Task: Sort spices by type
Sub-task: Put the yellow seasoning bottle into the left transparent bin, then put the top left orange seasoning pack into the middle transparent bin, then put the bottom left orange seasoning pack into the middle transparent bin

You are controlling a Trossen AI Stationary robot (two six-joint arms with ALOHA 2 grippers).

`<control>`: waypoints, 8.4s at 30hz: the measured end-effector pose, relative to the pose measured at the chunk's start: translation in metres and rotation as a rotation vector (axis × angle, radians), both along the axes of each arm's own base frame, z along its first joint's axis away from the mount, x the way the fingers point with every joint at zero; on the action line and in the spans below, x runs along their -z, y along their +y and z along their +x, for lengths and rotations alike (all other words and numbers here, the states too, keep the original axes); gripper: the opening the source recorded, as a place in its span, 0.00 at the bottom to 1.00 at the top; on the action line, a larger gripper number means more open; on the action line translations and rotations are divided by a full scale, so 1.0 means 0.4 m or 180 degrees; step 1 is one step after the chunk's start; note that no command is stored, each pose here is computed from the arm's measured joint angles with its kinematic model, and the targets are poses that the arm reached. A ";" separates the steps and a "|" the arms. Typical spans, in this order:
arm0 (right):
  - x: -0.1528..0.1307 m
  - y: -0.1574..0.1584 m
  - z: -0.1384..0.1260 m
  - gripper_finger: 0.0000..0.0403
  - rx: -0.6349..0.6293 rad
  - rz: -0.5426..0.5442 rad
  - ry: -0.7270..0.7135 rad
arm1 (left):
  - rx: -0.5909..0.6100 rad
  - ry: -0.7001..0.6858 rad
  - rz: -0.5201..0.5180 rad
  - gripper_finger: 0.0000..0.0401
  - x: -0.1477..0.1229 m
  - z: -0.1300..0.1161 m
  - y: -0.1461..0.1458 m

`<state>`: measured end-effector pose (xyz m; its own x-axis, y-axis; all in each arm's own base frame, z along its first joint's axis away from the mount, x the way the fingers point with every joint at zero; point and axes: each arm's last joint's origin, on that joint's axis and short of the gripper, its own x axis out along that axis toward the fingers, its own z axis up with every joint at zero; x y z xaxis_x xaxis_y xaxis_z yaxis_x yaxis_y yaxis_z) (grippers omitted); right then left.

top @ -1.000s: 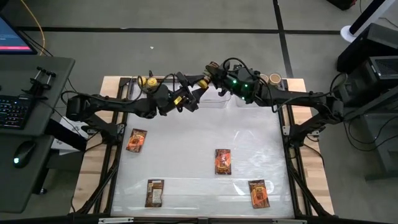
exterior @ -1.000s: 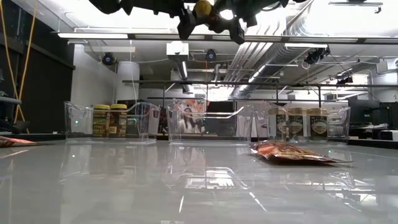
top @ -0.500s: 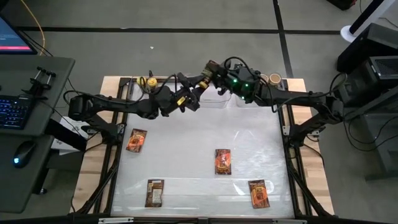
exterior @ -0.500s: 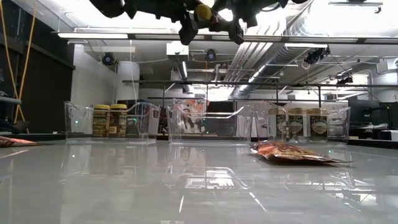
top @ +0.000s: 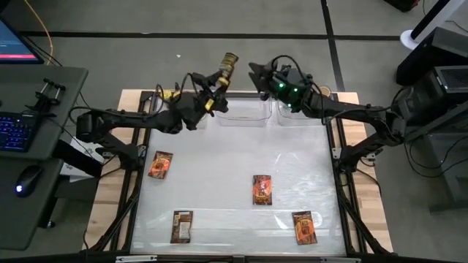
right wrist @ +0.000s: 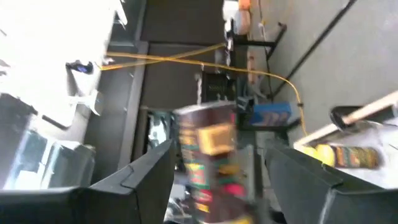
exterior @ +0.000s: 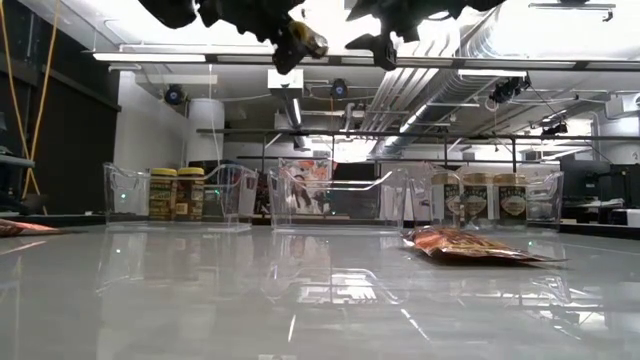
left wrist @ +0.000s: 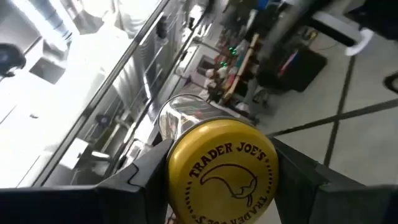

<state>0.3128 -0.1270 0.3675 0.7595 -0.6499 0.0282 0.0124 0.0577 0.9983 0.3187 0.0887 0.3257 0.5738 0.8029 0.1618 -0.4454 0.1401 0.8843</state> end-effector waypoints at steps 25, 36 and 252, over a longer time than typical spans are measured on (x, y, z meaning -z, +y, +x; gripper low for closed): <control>-0.050 -0.030 -0.155 0.59 -0.0060 -0.0469 0.1049 | -0.1179 -0.0224 -0.4544 0.48 0.036 -0.278 0.207; -0.035 -0.014 -0.149 0.59 -0.0415 -0.0542 0.1309 | -0.1609 0.0239 -0.4968 0.48 0.089 -0.240 0.341; -0.062 0.063 -0.240 0.59 -0.1548 -0.1893 0.2198 | -0.3981 -0.0857 -0.6958 0.60 0.353 -0.314 -0.707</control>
